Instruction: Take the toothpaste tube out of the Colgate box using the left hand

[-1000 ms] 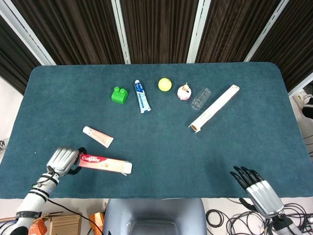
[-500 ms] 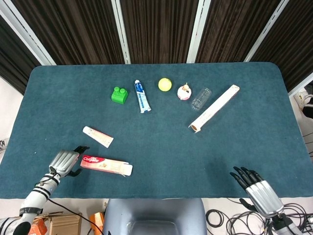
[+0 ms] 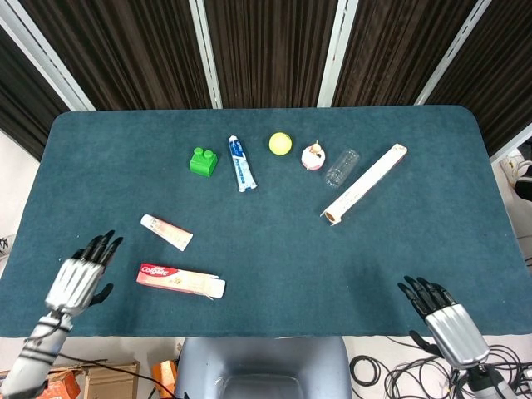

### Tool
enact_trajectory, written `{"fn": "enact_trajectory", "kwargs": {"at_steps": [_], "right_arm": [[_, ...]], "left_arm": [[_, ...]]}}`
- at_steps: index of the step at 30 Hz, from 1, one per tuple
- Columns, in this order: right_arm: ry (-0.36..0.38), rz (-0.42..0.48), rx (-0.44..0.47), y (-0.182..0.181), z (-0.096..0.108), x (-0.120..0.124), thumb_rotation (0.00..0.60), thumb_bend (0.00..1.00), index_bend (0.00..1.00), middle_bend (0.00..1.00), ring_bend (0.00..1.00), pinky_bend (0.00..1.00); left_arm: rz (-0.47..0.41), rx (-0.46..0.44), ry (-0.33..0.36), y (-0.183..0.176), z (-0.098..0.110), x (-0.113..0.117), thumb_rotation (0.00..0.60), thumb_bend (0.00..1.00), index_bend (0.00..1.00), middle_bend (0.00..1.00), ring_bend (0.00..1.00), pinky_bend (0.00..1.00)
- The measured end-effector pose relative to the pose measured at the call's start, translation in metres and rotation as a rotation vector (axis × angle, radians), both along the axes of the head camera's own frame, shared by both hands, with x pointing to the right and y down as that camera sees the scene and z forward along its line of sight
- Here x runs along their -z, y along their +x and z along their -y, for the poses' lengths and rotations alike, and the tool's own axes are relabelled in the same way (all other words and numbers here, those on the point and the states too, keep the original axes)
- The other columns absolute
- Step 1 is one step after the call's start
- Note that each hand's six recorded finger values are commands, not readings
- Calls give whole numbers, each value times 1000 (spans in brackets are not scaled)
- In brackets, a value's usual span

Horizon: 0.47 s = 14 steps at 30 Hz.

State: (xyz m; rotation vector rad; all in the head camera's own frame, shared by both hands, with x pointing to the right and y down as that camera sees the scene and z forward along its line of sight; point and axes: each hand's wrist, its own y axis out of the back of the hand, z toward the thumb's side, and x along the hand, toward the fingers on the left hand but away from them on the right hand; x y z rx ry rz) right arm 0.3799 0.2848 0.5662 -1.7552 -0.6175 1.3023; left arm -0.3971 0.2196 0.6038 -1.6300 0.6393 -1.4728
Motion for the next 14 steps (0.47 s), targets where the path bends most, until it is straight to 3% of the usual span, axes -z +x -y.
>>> {"fn": "enact_trajectory", "kwargs": {"at_steps": [2,6,14], "right_arm": [[29,11,-16,0,1,3,600,196,5,47,27,180],[69,21,-50,3,1,5,600,196,3,34,21,171],[84,18,-82,5,1,6,600,196,3,34,20,171]], "left_arm": [[-25,37,12,-9,-19,10,600,282,45,0,69,310],[-53,131,-31,-28,-54,20,600,283,54,4,70,286],[-48,175,-25,-39,-62,29,600,283,53,15,71,271]]}}
